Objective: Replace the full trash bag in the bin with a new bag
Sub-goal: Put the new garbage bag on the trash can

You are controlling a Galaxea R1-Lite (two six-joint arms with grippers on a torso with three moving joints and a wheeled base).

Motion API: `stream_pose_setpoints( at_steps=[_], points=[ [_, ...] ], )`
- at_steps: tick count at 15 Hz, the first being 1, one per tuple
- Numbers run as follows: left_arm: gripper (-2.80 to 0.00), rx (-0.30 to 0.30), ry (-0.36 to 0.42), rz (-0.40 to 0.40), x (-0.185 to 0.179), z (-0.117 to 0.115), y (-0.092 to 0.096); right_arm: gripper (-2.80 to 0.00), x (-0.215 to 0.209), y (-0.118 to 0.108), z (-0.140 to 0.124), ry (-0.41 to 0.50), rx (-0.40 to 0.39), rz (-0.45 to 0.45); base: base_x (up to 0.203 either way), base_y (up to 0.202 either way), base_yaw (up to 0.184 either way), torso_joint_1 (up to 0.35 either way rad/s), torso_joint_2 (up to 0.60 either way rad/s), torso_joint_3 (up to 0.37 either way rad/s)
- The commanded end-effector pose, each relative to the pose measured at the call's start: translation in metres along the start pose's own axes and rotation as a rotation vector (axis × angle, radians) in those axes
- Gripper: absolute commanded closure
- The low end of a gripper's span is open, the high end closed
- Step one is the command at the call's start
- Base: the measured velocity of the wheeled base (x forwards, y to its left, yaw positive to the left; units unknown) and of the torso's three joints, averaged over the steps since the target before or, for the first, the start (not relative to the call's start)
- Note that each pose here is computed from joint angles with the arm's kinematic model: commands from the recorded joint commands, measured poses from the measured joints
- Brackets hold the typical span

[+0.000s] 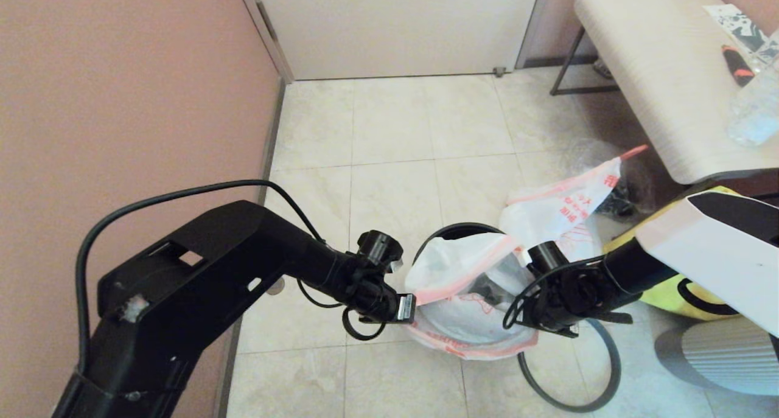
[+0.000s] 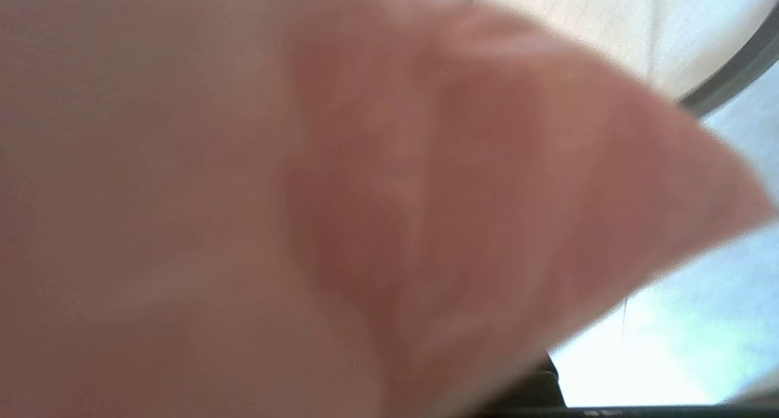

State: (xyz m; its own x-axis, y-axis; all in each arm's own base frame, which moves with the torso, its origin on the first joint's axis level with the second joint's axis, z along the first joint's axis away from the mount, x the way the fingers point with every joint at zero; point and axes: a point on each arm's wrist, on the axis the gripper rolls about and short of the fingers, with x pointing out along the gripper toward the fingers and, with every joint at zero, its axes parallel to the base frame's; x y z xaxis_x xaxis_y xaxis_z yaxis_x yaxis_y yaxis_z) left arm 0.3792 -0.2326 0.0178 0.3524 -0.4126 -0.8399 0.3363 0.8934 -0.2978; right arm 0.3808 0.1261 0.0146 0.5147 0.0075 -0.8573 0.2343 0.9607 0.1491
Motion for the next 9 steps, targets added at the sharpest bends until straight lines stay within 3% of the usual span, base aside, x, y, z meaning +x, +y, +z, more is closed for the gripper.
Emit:
stream_pose_setpoints(
  at_steps=[1,3,6,9],
  points=[
    [0.0,-0.019,-0.011,0.058,0.018,0.004,0.001,0.0,0.007,-0.001,0.011,-0.039,0.023,-0.012,0.0,0.0,0.0,0.0,0.0,0.0],
    [0.0,-0.087,-0.067,0.114,0.021,0.012,0.0,0.0,0.006,-0.002,0.021,-0.113,0.047,-0.012,0.0,0.0,0.0,0.0,0.0,0.0],
    [0.0,-0.113,-0.156,0.092,0.019,0.019,-0.002,0.0,-0.007,0.005,0.035,-0.204,0.065,0.037,0.0,0.0,0.0,0.0,0.0,0.0],
    [0.0,-0.111,-0.189,0.079,0.016,0.021,-0.003,0.0,-0.01,0.012,0.045,-0.24,0.058,0.062,0.0,0.0,0.0,0.0,0.0,0.0]
  ],
)
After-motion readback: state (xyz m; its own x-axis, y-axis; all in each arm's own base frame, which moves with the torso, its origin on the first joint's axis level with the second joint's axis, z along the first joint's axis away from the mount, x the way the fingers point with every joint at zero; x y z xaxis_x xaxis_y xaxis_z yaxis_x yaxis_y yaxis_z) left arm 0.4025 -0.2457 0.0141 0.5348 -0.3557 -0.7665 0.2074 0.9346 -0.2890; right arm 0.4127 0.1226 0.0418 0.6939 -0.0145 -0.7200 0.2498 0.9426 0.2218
